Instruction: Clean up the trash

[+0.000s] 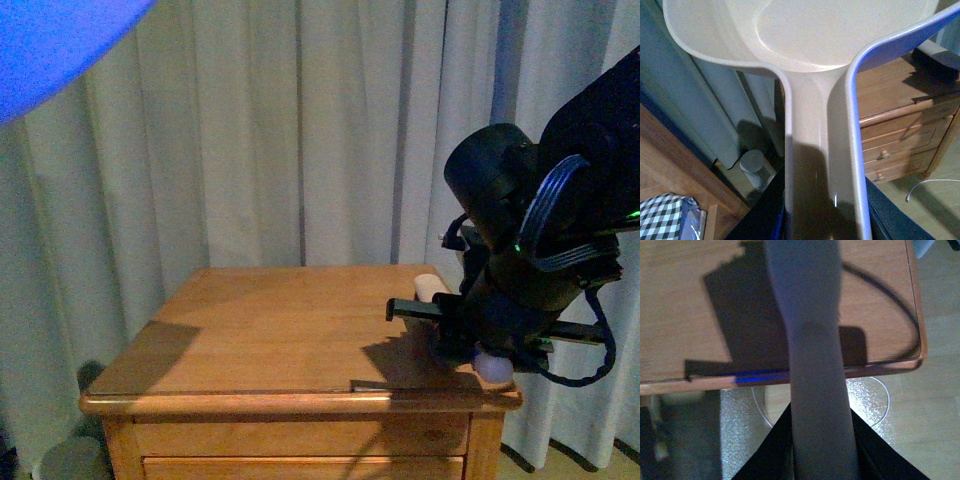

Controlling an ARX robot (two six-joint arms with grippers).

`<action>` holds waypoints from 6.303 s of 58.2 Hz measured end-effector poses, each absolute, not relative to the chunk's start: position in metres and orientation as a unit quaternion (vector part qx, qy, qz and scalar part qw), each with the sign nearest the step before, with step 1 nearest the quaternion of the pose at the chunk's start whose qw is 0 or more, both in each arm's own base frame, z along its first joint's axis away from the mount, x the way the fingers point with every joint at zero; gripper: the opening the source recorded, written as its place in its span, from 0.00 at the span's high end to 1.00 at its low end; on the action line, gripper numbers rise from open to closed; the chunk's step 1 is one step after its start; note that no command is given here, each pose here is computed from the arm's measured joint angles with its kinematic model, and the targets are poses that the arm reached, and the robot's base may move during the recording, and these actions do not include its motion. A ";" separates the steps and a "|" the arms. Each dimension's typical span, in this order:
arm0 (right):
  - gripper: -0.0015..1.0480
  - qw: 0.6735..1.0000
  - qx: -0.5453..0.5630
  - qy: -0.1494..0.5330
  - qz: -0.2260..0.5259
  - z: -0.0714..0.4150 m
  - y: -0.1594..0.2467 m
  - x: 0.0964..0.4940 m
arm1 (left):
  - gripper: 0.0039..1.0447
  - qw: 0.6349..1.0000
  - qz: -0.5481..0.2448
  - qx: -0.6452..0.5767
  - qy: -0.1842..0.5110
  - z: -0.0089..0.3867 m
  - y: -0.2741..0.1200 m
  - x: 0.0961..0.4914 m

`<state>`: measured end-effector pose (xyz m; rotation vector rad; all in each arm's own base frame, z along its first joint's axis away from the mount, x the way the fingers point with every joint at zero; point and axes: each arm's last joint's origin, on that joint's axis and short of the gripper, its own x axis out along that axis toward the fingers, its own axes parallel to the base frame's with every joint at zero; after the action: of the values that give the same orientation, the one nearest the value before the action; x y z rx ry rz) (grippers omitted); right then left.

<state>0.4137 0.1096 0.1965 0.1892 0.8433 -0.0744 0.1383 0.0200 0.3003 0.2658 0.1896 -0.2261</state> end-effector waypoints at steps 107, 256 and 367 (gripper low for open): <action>0.81 0.988 0.010 0.088 -0.124 0.275 0.051 0.162 | 0.75 0.980 -0.112 0.132 0.094 0.300 0.020 0.138; 0.81 0.988 0.008 0.090 -0.126 0.274 0.052 0.162 | 0.75 0.951 -0.157 0.171 0.206 0.255 0.050 0.225; 0.81 0.988 0.008 0.090 -0.125 0.274 0.052 0.162 | 0.75 0.825 -0.286 0.346 0.343 0.186 0.012 0.415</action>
<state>0.1619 0.0518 0.2737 0.0168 0.1808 -0.2519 0.4153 0.0118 0.1859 0.7350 0.7295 -0.6082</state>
